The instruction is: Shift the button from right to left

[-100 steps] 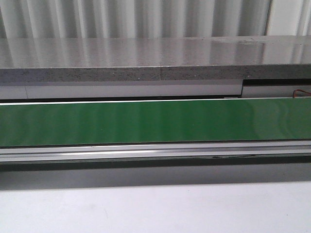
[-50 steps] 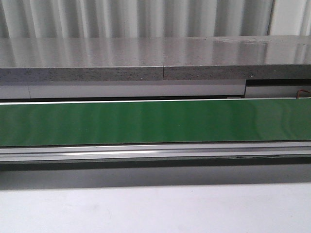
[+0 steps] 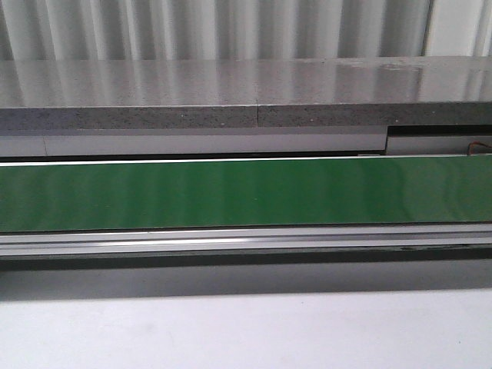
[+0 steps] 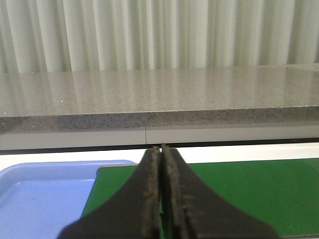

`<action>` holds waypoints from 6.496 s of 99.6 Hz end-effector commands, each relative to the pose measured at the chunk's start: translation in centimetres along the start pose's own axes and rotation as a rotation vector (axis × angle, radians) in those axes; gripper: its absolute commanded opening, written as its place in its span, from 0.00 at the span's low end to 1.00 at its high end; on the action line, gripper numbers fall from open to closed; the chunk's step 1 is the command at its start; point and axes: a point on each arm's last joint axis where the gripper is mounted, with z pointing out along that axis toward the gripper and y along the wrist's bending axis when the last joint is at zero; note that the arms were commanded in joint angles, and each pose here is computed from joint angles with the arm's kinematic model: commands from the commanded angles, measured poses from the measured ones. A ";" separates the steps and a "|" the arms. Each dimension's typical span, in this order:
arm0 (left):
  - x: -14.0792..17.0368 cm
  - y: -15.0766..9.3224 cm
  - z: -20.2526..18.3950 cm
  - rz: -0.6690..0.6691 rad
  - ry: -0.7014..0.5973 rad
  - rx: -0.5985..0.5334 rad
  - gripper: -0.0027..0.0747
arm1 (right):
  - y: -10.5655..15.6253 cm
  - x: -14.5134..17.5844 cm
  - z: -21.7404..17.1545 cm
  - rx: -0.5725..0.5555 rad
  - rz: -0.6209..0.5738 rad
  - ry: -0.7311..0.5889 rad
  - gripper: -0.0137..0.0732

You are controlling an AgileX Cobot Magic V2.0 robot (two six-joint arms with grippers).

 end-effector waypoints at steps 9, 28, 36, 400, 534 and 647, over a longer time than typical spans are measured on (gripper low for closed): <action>-0.1 -0.2 -0.3 -0.019 -0.096 0.020 0.01 | 0.2 -0.8 -1.0 -0.007 -0.003 -0.056 0.67; -0.1 -0.2 -0.3 -0.019 -0.096 0.020 0.01 | 0.2 -0.8 -1.2 -0.007 -0.005 -0.066 0.90; -0.1 -0.2 -0.3 -0.019 -0.096 0.020 0.01 | 0.3 -0.9 -1.9 -0.008 -0.011 -0.087 0.91; -13.7 0.5 4.6 -0.152 0.480 -0.022 0.01 | 1.2 17.8 -18.2 -0.110 -0.231 -0.768 0.08; -11.1 0.2 9.1 -0.160 0.756 -0.029 0.88 | 1.2 17.8 -18.2 -0.110 -0.231 -0.768 0.08; -10.6 -13.7 19.2 -0.105 0.850 0.349 0.88 | 1.2 17.8 -18.2 -0.110 -0.231 -0.768 0.08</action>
